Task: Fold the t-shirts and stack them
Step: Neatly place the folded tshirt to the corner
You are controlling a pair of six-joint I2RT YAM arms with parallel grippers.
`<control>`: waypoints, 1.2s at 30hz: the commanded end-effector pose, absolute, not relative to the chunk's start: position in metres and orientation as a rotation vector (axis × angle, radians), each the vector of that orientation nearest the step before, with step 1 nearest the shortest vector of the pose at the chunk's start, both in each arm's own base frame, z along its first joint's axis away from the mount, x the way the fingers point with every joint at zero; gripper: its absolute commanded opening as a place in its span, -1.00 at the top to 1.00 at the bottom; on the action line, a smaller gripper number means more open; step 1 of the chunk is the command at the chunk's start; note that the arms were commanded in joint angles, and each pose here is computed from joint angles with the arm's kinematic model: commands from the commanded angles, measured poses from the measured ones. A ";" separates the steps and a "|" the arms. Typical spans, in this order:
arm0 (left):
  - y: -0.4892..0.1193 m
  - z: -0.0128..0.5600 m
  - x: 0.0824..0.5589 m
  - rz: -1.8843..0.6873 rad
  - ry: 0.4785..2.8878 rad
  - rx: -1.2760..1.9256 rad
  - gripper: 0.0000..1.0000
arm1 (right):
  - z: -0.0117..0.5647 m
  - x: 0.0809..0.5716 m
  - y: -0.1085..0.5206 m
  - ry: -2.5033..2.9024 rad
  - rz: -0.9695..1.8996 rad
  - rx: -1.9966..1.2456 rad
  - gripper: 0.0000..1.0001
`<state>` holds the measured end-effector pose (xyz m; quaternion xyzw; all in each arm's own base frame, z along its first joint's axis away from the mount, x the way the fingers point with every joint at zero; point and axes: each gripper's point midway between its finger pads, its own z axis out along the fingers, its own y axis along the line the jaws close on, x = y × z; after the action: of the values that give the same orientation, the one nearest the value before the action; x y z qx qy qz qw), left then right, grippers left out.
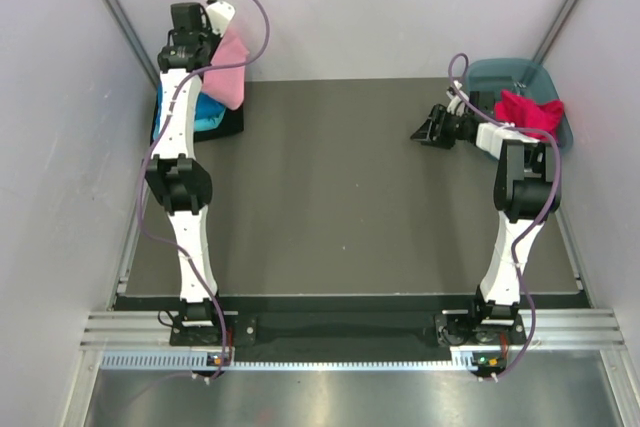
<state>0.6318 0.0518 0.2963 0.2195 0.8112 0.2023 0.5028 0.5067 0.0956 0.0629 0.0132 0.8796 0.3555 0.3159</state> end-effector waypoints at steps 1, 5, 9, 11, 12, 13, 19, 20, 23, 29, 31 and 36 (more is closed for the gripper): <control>0.059 0.392 0.610 0.589 1.767 0.479 1.00 | 0.079 0.518 0.103 2.245 0.941 -0.017 -0.04; 0.064 0.363 0.617 0.608 1.828 0.517 1.00 | 0.078 0.519 0.105 2.243 0.944 -0.019 -0.04; 0.076 0.329 0.627 0.645 1.895 0.537 1.00 | 0.080 0.517 0.105 2.241 0.942 -0.023 -0.04; 0.082 0.310 0.632 0.656 1.928 0.544 1.00 | 0.080 0.515 0.105 2.246 0.939 -0.024 -0.05; 0.088 0.303 0.633 0.663 1.944 0.542 1.00 | 0.079 0.514 0.104 2.247 0.936 -0.026 -0.05; 0.092 0.291 0.636 0.667 1.965 0.544 1.00 | 0.078 0.513 0.104 2.249 0.935 -0.028 -0.05; 0.126 0.262 0.649 0.767 1.989 0.525 1.00 | 0.076 0.509 0.103 2.256 0.925 -0.027 -0.04; 0.133 0.257 0.650 0.797 1.998 0.523 1.00 | 0.076 0.510 0.103 2.257 0.924 -0.026 -0.04; 0.149 0.250 0.654 0.840 1.995 0.474 1.00 | 0.078 0.511 0.103 2.253 0.918 -0.029 -0.04; 0.172 0.246 0.660 0.933 1.975 0.440 1.00 | 0.076 0.511 0.103 2.259 0.909 -0.032 -0.04; 0.179 0.244 0.661 0.957 1.971 0.439 1.00 | 0.076 0.511 0.104 2.259 0.910 -0.034 -0.04; 0.190 0.247 0.663 1.012 1.946 0.455 1.00 | 0.075 0.510 0.108 2.262 0.907 -0.048 -0.04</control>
<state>0.6565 0.1649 0.2090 0.2087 0.8186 0.3523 0.4027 0.5016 0.1012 0.0528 0.0140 0.8828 0.3517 0.3110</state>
